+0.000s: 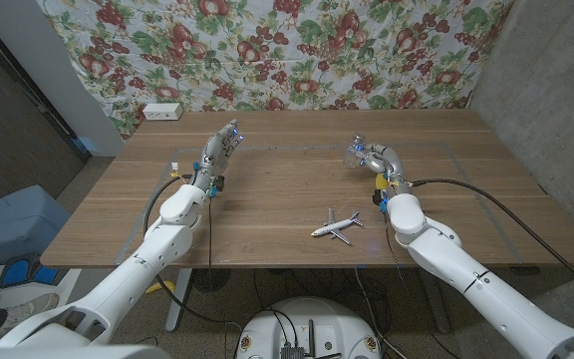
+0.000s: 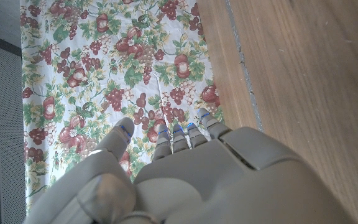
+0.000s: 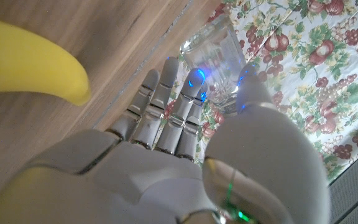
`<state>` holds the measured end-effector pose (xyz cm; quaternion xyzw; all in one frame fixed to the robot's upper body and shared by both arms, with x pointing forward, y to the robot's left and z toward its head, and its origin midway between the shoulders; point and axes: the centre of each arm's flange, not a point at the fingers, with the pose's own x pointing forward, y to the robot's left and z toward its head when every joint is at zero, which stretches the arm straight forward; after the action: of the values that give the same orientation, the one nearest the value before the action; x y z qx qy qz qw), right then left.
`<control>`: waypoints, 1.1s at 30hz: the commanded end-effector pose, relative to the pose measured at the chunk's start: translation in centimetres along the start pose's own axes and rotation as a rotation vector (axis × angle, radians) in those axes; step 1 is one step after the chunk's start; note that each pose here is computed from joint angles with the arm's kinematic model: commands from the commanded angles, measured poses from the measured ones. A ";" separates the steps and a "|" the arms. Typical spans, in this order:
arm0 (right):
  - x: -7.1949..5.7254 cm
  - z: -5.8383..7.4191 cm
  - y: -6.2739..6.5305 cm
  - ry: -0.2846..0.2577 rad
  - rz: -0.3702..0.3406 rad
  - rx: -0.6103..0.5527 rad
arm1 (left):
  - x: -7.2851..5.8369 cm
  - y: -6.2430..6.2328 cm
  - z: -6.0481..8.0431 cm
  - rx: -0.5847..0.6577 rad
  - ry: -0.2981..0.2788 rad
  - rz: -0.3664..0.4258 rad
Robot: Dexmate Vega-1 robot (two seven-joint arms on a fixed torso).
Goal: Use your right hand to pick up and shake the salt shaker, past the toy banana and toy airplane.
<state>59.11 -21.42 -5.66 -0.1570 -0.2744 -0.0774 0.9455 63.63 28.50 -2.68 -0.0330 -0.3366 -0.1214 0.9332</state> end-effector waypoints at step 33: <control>-2.8 -0.6 -0.6 -0.090 -0.333 0.174 | -1.3 -0.7 0.7 0.009 -0.018 0.003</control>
<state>57.18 -21.69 -7.73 0.0076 -0.3515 -0.2359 0.9059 62.65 28.31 -2.84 -0.0315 -0.3427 -0.1185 0.9314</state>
